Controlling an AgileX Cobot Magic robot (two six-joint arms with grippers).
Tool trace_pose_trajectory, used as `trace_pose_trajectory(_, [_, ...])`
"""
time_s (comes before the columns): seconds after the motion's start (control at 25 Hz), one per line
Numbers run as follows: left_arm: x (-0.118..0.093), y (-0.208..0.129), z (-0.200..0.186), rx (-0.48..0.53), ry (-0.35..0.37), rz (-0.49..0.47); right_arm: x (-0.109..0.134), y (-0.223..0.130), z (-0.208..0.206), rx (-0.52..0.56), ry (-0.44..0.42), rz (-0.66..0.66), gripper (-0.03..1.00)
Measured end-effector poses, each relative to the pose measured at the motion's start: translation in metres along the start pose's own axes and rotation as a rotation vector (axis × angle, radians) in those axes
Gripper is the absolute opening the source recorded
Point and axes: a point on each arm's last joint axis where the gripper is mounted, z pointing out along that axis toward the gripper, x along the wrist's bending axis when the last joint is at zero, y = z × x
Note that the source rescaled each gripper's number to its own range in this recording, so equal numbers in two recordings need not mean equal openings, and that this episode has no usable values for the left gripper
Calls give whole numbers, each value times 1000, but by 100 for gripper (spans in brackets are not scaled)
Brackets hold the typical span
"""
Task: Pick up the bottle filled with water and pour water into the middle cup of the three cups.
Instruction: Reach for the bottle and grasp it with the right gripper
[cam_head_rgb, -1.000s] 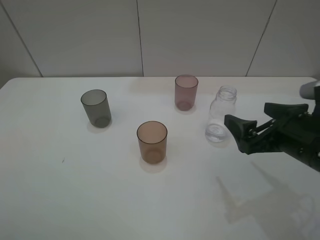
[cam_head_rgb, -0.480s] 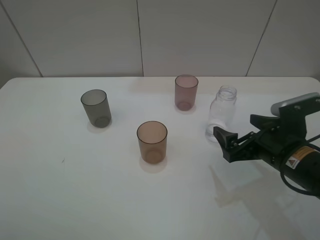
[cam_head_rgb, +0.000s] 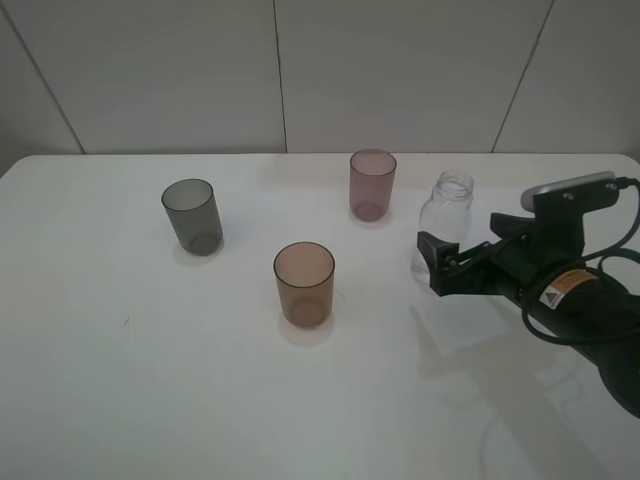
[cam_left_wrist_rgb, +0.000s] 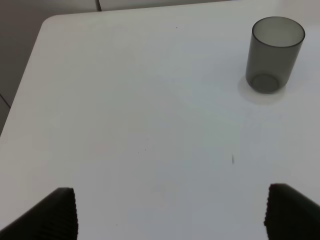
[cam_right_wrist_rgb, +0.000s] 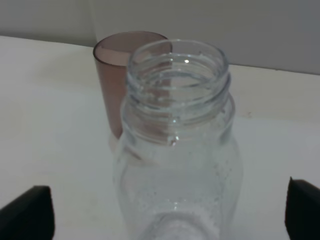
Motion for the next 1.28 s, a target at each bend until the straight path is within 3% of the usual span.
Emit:
trace_pose_trajectory(0.56, [0, 0, 0, 0, 0, 0, -6, -11, 34, 24, -101, 31, 100])
trace_pose_trajectory(1.16, [0, 0, 0, 0, 0, 0, -3, -22, 62, 39, -97, 30, 100])
trace_pose_trajectory(1.28, [0, 0, 0, 0, 0, 0, -3, -22, 63, 37, -96, 30, 88])
